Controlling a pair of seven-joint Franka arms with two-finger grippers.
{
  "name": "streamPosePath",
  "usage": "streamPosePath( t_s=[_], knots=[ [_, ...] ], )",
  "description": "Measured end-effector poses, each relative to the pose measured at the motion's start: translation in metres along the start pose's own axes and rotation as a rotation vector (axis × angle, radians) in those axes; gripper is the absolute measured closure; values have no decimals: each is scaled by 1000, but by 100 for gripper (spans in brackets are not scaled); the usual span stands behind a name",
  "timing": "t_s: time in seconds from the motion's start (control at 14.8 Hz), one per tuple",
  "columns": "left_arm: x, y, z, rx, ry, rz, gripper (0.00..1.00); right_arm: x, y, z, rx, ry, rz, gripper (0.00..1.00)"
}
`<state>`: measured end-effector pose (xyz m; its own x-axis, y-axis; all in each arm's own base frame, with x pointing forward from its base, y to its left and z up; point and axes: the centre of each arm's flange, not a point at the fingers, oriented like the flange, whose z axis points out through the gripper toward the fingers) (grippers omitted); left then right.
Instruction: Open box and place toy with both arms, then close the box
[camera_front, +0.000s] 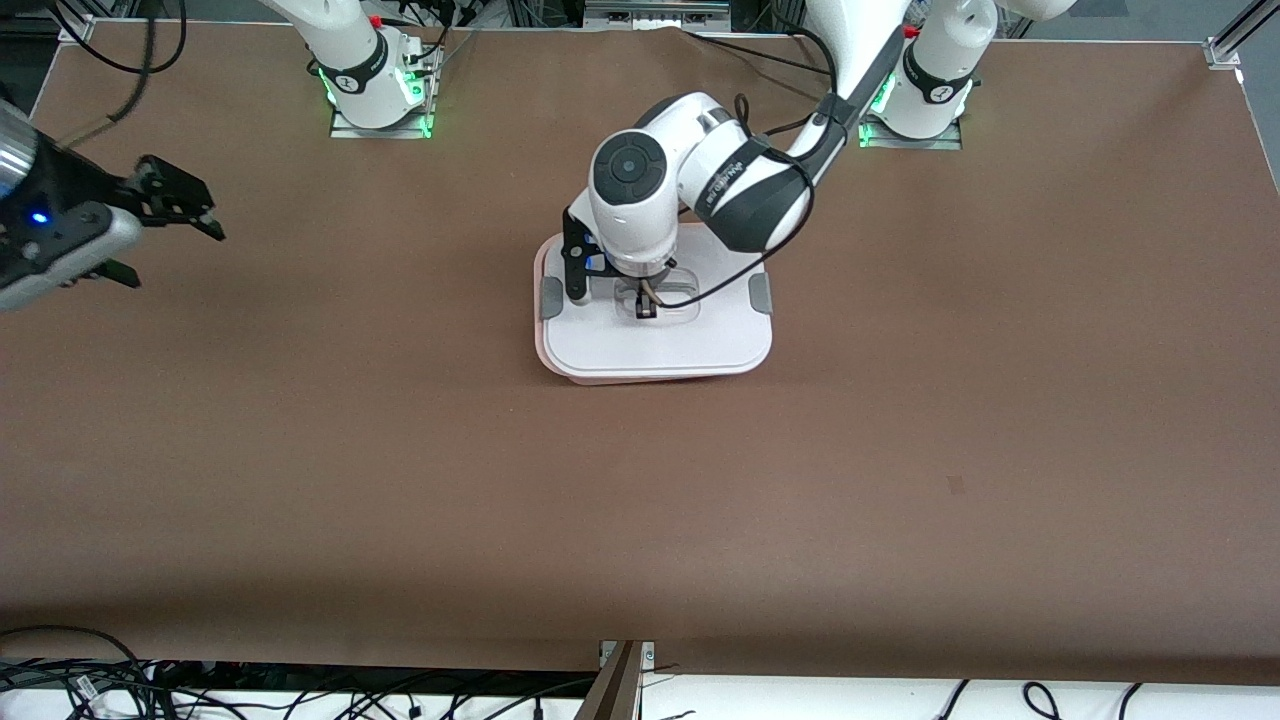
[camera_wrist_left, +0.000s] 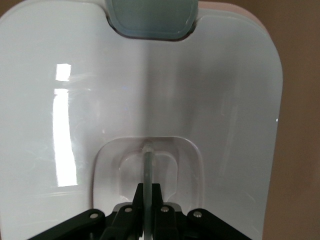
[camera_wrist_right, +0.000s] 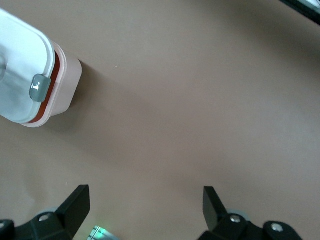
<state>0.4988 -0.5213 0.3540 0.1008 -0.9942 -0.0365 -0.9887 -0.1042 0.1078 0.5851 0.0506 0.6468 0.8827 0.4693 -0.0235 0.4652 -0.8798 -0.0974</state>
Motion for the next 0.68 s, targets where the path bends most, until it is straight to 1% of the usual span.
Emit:
streamPosePath(
  t_s=[0.14,0.34,0.41,0.47,0.68],
  knots=[
    [4,4,2,0,-3,-16,93,-17,7,-2,10,-6,94,0],
    [9,3,11,7,9,-38,93,-44,11,4,20,-33,235,0],
    [10,3,15,8,10,-41,93,-50,5,7,12,-38,263,0],
    [11,3,17,8,11,-43,93,-54,-5,10,1,-30,280,0],
    [11,3,18,8,11,-54,93,-60,-29,24,-18,-15,291,0]
  ],
)
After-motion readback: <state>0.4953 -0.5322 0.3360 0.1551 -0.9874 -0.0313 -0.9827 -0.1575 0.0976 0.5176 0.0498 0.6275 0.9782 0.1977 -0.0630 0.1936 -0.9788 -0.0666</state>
